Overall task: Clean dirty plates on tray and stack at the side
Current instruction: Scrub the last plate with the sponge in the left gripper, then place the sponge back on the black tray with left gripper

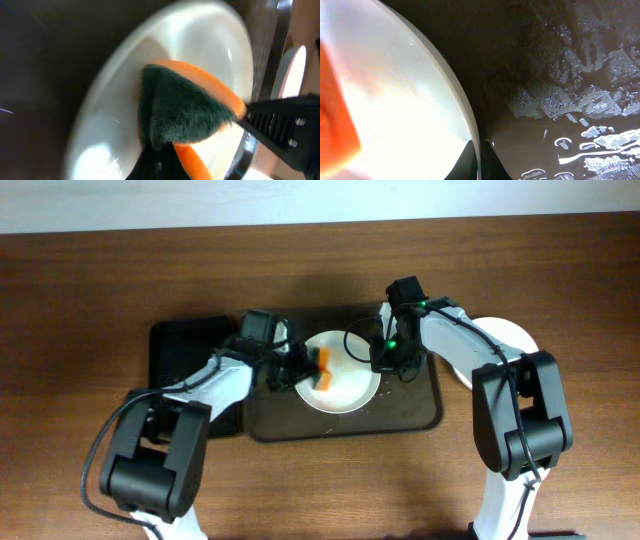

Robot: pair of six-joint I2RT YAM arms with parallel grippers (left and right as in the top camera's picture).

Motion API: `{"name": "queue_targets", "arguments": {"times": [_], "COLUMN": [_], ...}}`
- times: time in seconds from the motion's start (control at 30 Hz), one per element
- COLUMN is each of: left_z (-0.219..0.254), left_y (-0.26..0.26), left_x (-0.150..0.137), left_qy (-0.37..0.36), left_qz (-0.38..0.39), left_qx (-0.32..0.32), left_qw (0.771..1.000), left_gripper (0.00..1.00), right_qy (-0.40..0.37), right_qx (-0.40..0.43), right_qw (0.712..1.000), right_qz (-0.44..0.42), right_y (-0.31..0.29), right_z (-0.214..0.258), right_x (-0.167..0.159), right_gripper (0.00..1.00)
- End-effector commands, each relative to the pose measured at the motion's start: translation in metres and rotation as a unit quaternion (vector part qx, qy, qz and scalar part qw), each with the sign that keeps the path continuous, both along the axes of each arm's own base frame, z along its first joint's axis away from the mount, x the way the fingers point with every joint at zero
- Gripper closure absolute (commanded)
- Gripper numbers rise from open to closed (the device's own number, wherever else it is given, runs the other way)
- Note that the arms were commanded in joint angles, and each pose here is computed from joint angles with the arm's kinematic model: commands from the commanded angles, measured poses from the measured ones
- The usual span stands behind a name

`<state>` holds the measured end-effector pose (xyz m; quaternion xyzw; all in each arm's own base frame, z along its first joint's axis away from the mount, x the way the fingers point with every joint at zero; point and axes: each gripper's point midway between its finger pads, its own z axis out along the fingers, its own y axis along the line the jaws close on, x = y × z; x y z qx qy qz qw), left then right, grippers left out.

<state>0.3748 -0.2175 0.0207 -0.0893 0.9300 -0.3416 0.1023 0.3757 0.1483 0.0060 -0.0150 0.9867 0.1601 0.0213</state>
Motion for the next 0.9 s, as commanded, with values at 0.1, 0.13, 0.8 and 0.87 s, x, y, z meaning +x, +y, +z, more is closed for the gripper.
{"name": "queue_targets", "arguments": {"times": [0.1, 0.13, 0.8, 0.87], "left_z": [0.078, 0.085, -0.008, -0.008], "left_y": [0.014, 0.033, 0.222, 0.218], "left_x": [0.017, 0.015, -0.015, -0.006], "left_qy": [-0.157, -0.172, -0.004, -0.024], "left_qz": [-0.049, -0.043, -0.028, -0.021], "left_qx": [0.043, 0.098, 0.423, 0.414], "left_qw": [0.985, 0.979, 0.906, 0.91], "left_gripper": [1.0, 1.0, 0.19, 0.26], "right_qy": [0.004, 0.003, 0.009, 0.009], "right_qx": [-0.012, -0.012, -0.013, -0.013], "right_qw": [1.0, 1.0, 1.0, 1.0], "right_qz": [-0.001, -0.001, -0.001, -0.001], "right_y": [-0.001, -0.001, -0.001, -0.001], "right_z": [-0.005, -0.005, -0.005, -0.005], "right_x": [0.0, 0.0, -0.003, -0.003], "right_gripper": [0.96, 0.96, 0.81, 0.82]}}
